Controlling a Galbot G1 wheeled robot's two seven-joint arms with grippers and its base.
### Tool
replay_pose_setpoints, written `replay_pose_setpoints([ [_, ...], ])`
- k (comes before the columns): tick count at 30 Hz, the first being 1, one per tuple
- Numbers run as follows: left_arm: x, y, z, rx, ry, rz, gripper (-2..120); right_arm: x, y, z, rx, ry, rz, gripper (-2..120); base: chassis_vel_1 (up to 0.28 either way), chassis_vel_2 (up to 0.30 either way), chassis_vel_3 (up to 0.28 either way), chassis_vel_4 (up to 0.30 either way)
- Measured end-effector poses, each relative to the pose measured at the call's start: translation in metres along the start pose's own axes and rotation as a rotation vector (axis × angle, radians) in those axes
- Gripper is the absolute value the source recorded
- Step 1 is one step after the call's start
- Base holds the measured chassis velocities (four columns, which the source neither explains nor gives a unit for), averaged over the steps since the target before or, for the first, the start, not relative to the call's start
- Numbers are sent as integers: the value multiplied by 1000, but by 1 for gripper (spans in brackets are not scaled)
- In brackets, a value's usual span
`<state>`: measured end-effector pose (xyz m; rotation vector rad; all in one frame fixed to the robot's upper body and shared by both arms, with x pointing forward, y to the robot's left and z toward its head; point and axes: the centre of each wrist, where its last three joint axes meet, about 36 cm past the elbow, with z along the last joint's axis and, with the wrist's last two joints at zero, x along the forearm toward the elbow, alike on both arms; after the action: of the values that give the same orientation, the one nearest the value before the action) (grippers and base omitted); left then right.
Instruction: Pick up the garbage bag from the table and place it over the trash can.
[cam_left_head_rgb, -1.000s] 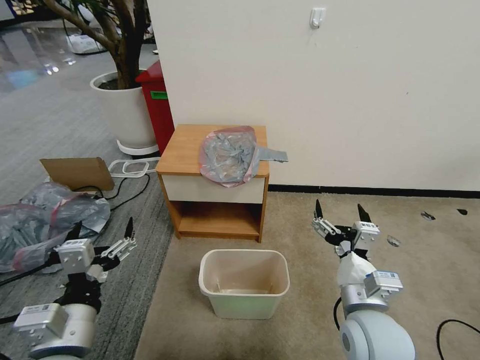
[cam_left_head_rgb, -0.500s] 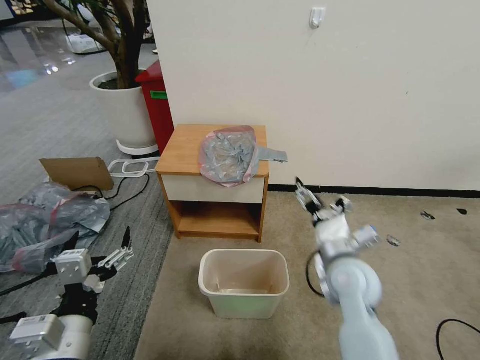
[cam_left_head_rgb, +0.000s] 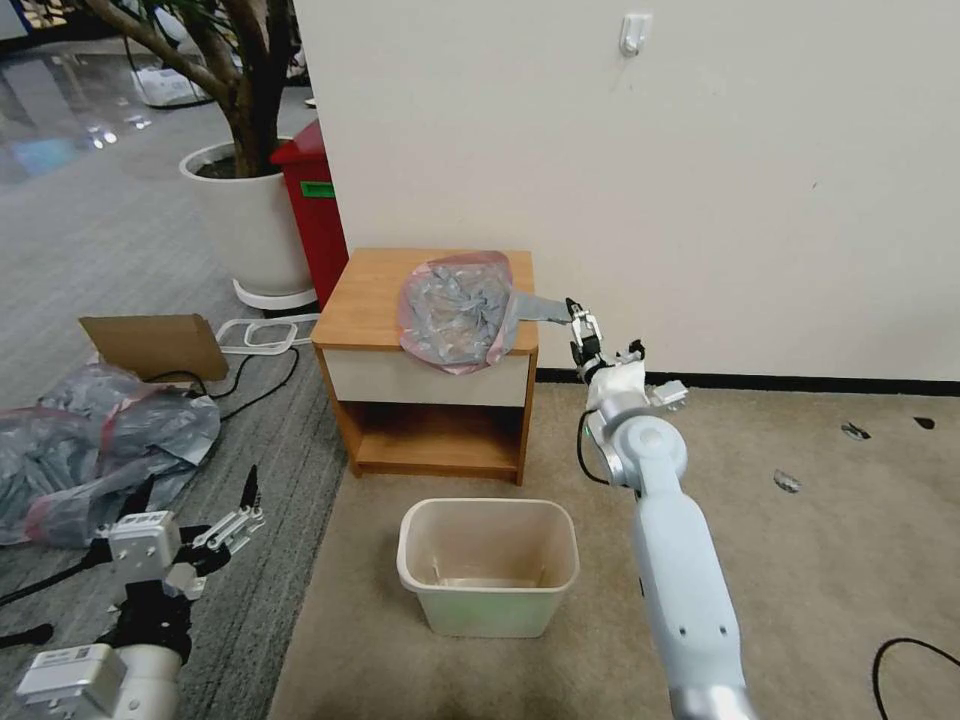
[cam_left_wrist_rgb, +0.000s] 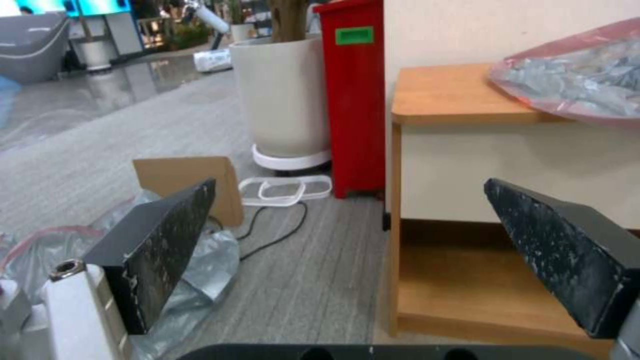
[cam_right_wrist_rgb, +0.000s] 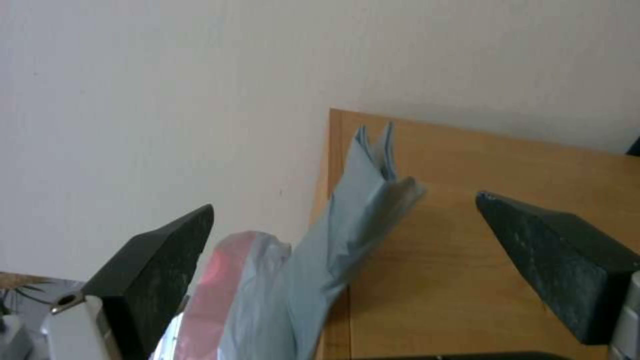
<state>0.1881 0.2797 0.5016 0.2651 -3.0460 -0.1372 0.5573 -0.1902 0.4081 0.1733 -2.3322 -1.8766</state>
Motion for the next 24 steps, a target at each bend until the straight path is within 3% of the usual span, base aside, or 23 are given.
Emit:
replay_pose_setpoints([
  [7, 0, -1, 1, 4, 0, -3, 100, -9, 4, 1, -13, 24, -24, 88, 0, 0, 0, 0],
  [15, 0, -2, 1, -4, -4, -4, 100, -20, 5, -1, -13, 32, -22, 54, 0, 0, 0, 0],
  [24, 0, -3, 1, -3, -4, -5, 100, -24, 5, -2, -14, 31, -18, 25, 0, 0, 0, 0],
])
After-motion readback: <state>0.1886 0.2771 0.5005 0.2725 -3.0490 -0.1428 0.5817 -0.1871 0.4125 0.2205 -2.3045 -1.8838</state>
